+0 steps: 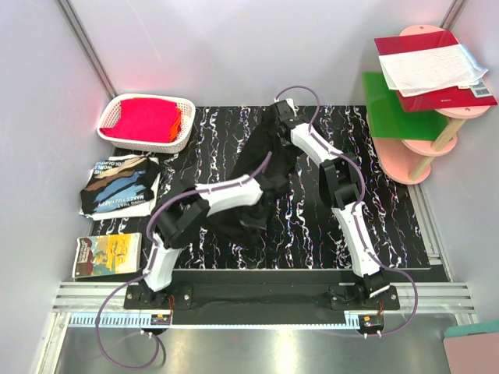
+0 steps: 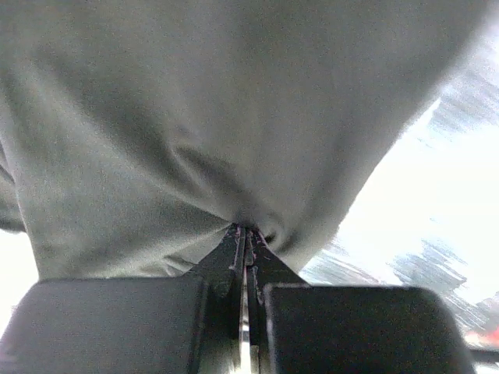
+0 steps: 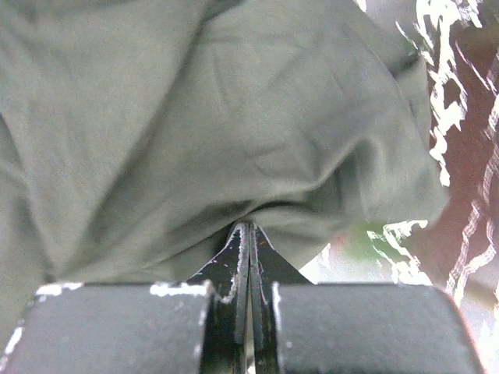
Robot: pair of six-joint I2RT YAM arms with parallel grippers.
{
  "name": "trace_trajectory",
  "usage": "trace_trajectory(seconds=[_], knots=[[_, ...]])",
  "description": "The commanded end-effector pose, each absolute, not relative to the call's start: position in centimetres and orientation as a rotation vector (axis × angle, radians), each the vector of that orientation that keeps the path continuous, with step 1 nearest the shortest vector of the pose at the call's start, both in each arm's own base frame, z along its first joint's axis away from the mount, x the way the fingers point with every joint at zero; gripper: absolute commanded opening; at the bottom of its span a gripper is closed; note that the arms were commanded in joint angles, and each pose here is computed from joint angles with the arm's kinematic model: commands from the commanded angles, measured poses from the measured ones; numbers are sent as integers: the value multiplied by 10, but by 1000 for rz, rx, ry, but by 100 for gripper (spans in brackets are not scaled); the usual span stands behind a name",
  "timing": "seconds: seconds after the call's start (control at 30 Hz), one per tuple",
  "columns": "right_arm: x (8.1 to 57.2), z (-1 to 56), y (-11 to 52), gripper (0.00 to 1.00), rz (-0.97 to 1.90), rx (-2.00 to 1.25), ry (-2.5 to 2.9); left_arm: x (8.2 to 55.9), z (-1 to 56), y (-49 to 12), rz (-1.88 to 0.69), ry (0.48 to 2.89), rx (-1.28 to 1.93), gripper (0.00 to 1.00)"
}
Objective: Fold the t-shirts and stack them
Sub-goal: Rotate the tshirt 90 degrees
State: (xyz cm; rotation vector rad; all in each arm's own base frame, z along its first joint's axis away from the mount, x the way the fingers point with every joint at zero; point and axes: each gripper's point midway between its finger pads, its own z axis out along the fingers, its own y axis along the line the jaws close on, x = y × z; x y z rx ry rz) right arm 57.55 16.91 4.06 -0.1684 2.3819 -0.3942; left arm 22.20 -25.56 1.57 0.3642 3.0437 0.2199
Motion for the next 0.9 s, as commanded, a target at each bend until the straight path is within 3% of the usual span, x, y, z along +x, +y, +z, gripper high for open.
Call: trace_trajectory(seconds=[0.0, 0.23, 0.4, 0.5, 0.53, 0.57, 0.6, 0.63, 0.67, 0.7, 0.73, 0.87], knots=[[603, 73, 200, 0, -223, -261, 2276, 192, 32, -306, -103, 3059, 263, 0], [624, 119, 227, 0, -79, -317, 2147, 151, 60, -344, -314, 3008, 471, 0], [609, 143, 222, 0, -61, -309, 2145, 174, 120, -339, -322, 2744, 431, 3], [594, 174, 213, 1, -69, -278, 2121, 199, 154, -310, -260, 2581, 316, 53], [590, 183, 207, 2, -81, -249, 2112, 206, 166, -299, -266, 2542, 275, 84], [582, 208, 202, 2, -69, -223, 2081, 219, 167, -282, -227, 2530, 209, 94], [572, 198, 199, 2, -68, -208, 2113, 225, 157, -263, -159, 2536, 184, 96], [562, 223, 197, 3, -37, -203, 2078, 241, 154, -240, -101, 2538, 101, 92], [550, 206, 195, 3, -19, -182, 2123, 241, 138, -219, -20, 2582, 85, 75], [543, 209, 195, 3, -4, -171, 2122, 245, 126, -204, 51, 2616, 47, 48], [533, 228, 191, 3, 20, -145, 2094, 255, 117, -179, 136, 2638, -42, 0], [493, 217, 179, 3, 57, -115, 2141, 260, 82, -146, 337, 2721, -65, 0]])
